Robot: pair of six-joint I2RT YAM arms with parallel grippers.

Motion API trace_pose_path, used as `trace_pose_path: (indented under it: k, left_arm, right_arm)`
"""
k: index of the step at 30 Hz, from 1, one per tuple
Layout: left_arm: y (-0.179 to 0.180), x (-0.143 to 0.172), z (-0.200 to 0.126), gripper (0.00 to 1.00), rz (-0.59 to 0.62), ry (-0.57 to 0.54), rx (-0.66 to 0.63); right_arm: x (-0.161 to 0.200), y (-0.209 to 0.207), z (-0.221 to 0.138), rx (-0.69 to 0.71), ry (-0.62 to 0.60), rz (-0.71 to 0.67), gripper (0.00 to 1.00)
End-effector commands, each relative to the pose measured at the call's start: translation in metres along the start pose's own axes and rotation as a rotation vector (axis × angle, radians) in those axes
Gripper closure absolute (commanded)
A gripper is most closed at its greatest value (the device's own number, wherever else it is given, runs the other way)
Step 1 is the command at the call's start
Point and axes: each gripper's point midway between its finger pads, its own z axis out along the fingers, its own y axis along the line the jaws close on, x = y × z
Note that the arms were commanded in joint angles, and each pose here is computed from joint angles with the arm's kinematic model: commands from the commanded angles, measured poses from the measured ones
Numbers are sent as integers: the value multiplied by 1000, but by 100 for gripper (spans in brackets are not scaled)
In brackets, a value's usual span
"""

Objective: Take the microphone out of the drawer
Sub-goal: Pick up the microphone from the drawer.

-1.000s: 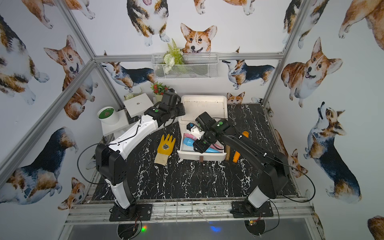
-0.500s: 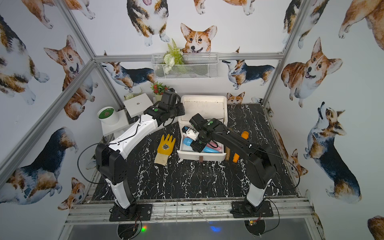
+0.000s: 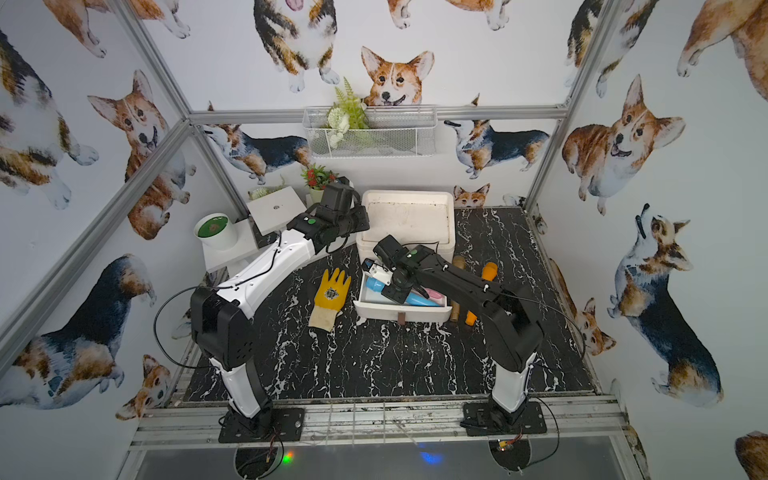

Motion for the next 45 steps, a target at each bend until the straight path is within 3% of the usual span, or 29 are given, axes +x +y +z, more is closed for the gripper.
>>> trace_pose_path:
  k: [1,5,11,19,45]
  left_arm:
    - [21,59,9,95,-31,226,-63]
    - [21,60,10,95,-29,228,-65]
    - [24,62,11,95,-24,232,-75]
    - [25,63,11,95,-24,233,-76]
    - [24,64,16,95,-37,239,-76]
  right_arm:
    - [3,2,9,12,30,-31,49]
    - [4,6,12,13,44,-46,55]
    - [4,11,9,32,51,-77,75]
    - [0,12,0,37,29,-86,86]
    - [-33,1,-77,108,-286,6,92]
